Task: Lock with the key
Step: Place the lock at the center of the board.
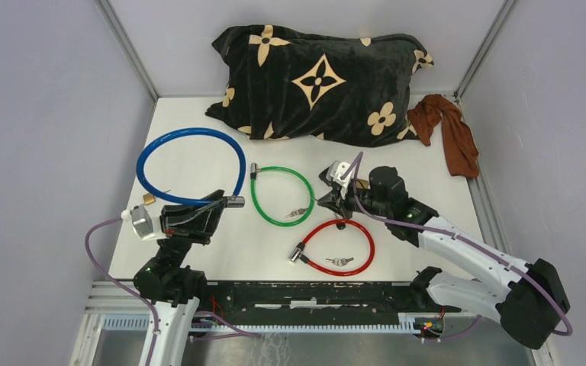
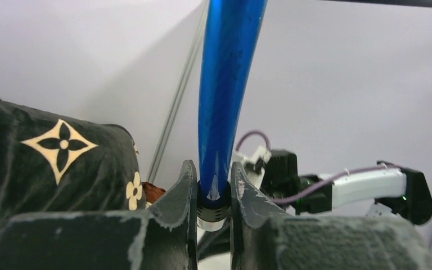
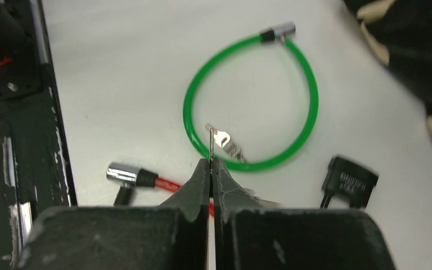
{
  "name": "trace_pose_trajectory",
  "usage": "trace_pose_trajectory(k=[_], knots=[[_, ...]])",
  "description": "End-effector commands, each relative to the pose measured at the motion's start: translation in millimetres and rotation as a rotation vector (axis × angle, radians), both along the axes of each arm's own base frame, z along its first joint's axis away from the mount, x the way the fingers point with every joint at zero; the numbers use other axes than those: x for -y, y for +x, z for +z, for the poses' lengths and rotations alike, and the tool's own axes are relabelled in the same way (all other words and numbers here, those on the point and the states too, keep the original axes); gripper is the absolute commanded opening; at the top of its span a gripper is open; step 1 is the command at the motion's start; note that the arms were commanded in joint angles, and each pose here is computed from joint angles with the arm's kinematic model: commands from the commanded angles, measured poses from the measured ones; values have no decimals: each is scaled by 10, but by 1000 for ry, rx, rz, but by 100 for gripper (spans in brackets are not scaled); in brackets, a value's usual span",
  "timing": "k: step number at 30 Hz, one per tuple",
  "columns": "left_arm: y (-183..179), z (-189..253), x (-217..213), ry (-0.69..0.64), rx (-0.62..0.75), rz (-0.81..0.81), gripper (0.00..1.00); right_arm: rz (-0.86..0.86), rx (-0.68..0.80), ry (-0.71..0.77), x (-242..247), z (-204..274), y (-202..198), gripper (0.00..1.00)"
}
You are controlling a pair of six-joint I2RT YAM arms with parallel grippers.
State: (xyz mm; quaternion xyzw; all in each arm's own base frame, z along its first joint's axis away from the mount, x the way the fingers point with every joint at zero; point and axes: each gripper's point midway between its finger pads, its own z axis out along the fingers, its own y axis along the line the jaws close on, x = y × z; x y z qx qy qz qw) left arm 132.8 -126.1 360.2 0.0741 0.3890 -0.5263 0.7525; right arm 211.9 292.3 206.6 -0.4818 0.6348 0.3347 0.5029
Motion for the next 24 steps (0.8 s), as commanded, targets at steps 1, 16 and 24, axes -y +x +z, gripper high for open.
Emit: trace_pose_trajectory(k=[1, 16, 24], knots=[[153, 92, -189, -94, -66, 92, 2, -113, -33, 41, 219, -120, 46, 0], [1016, -2767, -78, 83, -1511, 149, 2, -139, -83, 105, 144, -83, 98, 0], [805, -3197, -350, 124, -1697, 334, 53, -34, -212, 225, -515, -3, 6, 0]])
